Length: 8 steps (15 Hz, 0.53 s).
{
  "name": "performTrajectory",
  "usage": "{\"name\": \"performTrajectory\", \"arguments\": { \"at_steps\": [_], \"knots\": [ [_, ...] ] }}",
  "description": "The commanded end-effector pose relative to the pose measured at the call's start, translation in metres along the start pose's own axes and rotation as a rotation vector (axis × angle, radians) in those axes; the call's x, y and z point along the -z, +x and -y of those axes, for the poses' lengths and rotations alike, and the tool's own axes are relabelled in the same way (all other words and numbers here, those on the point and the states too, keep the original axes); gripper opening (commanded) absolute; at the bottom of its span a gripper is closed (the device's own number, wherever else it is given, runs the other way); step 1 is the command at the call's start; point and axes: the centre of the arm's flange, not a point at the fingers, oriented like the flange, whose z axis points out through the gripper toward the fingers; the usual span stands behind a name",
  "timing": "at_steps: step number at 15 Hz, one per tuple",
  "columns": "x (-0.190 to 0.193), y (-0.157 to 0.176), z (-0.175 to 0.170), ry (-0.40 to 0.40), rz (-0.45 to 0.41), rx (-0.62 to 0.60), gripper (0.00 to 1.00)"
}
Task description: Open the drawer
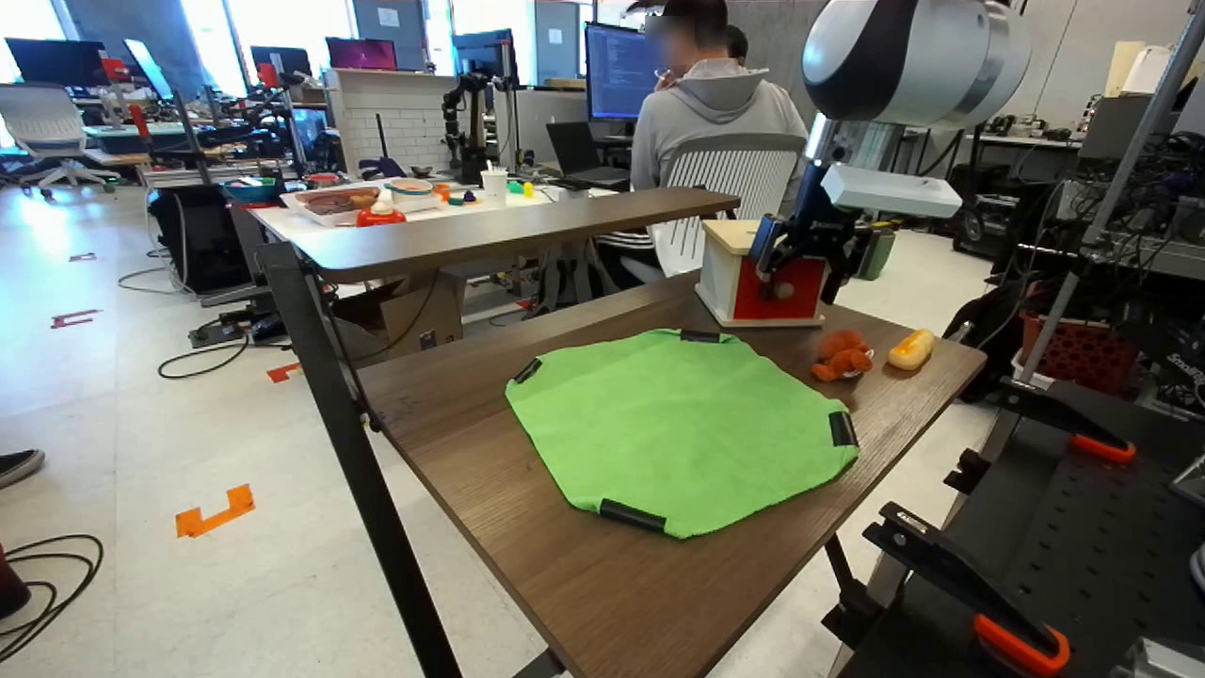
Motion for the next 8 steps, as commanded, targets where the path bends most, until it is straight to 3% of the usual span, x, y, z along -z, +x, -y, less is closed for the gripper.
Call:
{"name": "performTrajectory", "arguments": {
  "at_steps": [1, 8],
  "knots": [
    [-0.0024, 0.0077, 0.0087, 0.003, -0.034, -0.005, 0.69],
    [-0.0009, 0.0097, 0.0104, 0.001, -0.048, 0.004, 0.16]
  ]
}}
